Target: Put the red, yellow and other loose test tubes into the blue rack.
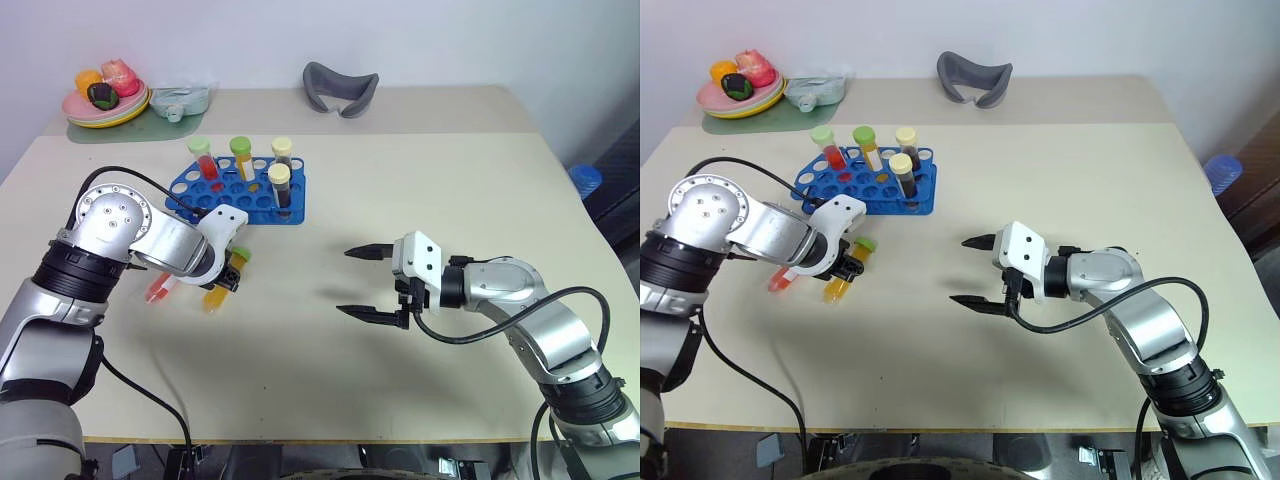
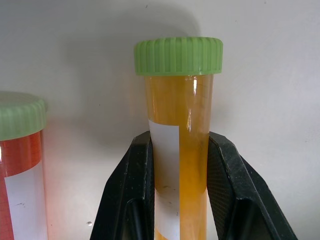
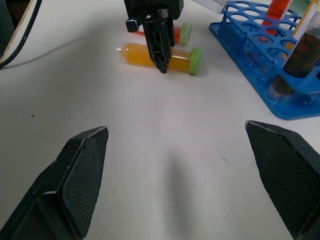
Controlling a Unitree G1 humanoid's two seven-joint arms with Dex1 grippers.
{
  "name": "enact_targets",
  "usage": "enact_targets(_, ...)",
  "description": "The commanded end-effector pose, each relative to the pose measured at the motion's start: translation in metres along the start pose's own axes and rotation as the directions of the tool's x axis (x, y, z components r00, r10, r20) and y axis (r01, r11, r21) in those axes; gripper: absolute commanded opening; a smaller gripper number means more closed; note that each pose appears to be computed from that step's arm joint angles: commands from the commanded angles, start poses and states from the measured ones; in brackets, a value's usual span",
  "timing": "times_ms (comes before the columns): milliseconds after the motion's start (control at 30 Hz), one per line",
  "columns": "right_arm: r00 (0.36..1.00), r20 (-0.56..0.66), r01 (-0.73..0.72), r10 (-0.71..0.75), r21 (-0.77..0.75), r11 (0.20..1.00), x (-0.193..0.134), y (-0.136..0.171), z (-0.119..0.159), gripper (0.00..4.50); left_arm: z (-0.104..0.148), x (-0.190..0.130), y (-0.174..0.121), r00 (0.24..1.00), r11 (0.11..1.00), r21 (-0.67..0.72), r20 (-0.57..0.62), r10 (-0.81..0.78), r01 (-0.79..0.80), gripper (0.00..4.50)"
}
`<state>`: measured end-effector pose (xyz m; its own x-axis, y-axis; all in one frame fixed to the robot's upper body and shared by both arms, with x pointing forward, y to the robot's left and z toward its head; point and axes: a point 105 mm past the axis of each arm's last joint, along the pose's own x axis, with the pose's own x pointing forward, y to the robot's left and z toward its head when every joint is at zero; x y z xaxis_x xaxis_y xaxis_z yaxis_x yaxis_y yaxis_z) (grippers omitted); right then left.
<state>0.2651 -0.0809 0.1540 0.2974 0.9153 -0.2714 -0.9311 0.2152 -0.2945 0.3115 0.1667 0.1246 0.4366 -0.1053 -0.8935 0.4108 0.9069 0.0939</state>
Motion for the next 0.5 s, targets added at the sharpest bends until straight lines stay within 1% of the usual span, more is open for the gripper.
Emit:
enact_targets(33,0.999,0.034,-0.014,0.016,-0.041,0.999,0.001,0.003,0.013,4.50,0.003,-0.007,-0.001,0.999,0.999,0.049,0.038,0.019,-0.021,0.80)
enact_targets(133,0.999,0.034,-0.011,0.013,-0.041,0.999,0.000,0.002,0.013,4.50,0.012,-0.022,0.009,0.987,0.986,0.108,0.112,0.113,-0.125,0.80)
enact_targets(233,0.999,0.032,-0.009,0.011,-0.039,0.999,-0.001,0.002,0.013,4.50,0.021,-0.041,0.019,0.966,0.976,0.109,0.201,0.162,-0.187,0.80)
enact_targets(267,0.999,0.032,-0.009,0.010,-0.037,0.999,-0.002,0.002,0.012,4.50,0.026,-0.049,0.020,0.952,0.969,0.125,0.250,0.177,-0.213,0.80)
enact_targets(300,0.999,0.031,-0.009,0.010,-0.035,0.999,-0.003,0.002,0.012,4.50,0.036,-0.062,0.019,0.920,0.962,0.133,0.347,0.179,-0.238,0.80)
enact_targets(333,0.999,0.030,-0.009,0.010,-0.034,0.999,-0.003,0.002,0.011,4.50,0.043,-0.075,0.016,0.885,0.967,0.123,0.442,0.148,-0.223,0.80)
enact_targets(367,0.999,0.034,-0.006,0.007,-0.031,0.999,-0.003,0.001,0.012,4.50,0.055,-0.090,0.018,0.809,0.981,0.068,0.577,0.108,-0.180,0.80)
enact_targets(400,0.999,0.037,-0.003,0.004,-0.030,1.000,-0.002,0.000,0.012,4.50,0.060,-0.101,0.021,0.743,0.988,0.038,0.663,0.088,-0.151,0.80)
enact_targets(467,0.999,0.045,0.009,-0.008,-0.025,1.000,-0.002,-0.003,0.013,4.50,0.065,-0.112,0.030,0.637,0.994,-0.012,0.767,0.078,-0.108,0.80)
enact_targets(500,0.998,0.059,0.030,-0.029,-0.013,0.999,0.000,-0.007,0.015,4.50,0.068,-0.115,0.039,0.565,0.985,-0.043,0.814,0.133,-0.169,0.80)
